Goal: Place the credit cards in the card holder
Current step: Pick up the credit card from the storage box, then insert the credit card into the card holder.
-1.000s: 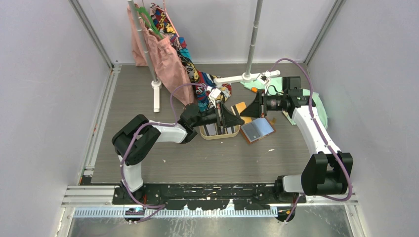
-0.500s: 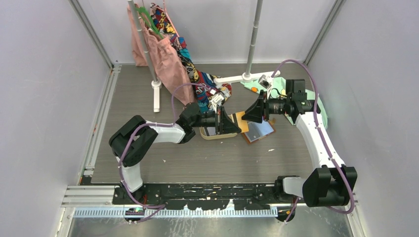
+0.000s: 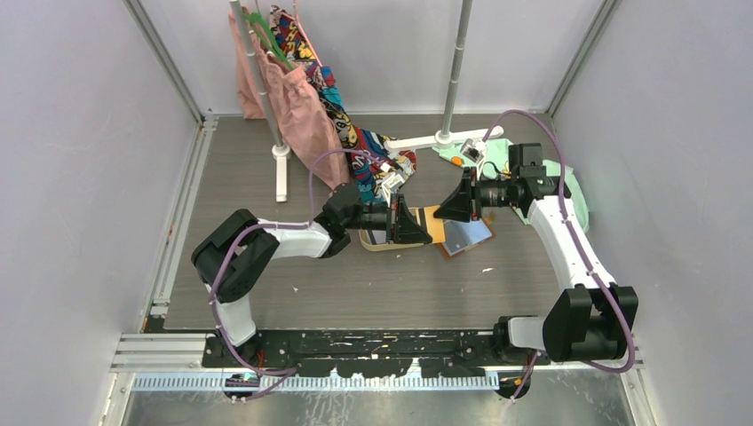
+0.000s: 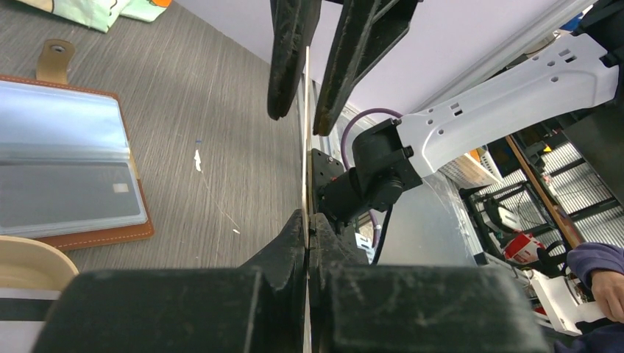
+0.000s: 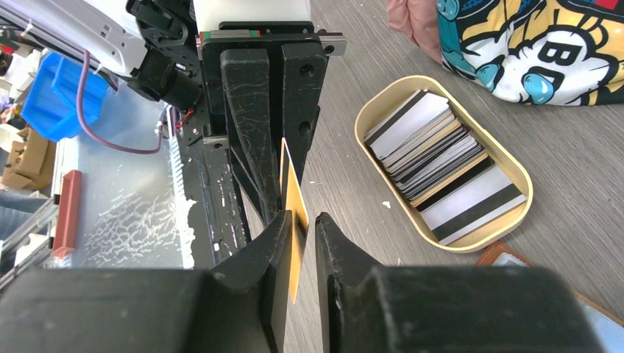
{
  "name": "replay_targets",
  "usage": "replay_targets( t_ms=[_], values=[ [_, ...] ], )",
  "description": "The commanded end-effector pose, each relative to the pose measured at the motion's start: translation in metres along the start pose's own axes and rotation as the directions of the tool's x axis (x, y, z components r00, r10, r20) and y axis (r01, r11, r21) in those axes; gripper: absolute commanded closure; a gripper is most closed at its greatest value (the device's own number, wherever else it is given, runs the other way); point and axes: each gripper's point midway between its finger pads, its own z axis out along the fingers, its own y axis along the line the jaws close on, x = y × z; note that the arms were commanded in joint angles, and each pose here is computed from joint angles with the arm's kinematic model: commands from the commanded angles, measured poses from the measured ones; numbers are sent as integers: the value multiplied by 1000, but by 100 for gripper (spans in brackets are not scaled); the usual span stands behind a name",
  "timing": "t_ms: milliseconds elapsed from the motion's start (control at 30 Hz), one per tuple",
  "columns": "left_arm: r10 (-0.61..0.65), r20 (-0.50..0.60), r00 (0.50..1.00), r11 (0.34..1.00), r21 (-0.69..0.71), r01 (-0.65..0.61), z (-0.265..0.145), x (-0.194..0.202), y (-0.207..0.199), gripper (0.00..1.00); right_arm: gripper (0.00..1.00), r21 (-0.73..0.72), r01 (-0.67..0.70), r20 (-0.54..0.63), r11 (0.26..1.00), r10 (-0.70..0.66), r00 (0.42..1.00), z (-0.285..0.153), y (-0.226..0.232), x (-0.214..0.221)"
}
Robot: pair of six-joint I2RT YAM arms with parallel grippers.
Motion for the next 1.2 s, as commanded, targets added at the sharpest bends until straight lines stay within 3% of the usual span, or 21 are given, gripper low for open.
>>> replay_targets(
  t_ms=[0,100,267,367,533,700,800,1167],
  values=[
    [91,38,995,995,45,-93,1,-23,-18,100,80,-40,35,5,999,-35,999,2,8,-8],
    [83,44,996,996,26,-84,1,-23,-14,97,98,-39,41,-4,998,-41,999,1,9,-9],
    [58,52,997,987,-154,-50,-9,-17,14,70,99,108,36,-30,993,-33,999,-14,-11,-13],
    [62,35,997,940,-339,-47,-25,-7,41,64,99,310,-17,-14,950,23,1000,-41,-48,-10],
    [76,-6,997,884,-463,-71,-22,2,47,63,99,469,-90,-25,878,115,993,-64,-89,14],
    [91,-56,994,845,-524,-107,17,26,44,64,99,482,-148,-93,864,218,972,-69,-118,38],
    [38,-46,998,822,-566,-58,33,40,55,66,99,485,-195,-119,852,285,951,-65,-136,53],
    [-57,-71,996,701,-713,-11,57,66,105,68,99,504,-225,-187,834,360,914,-62,-180,80]
  ],
)
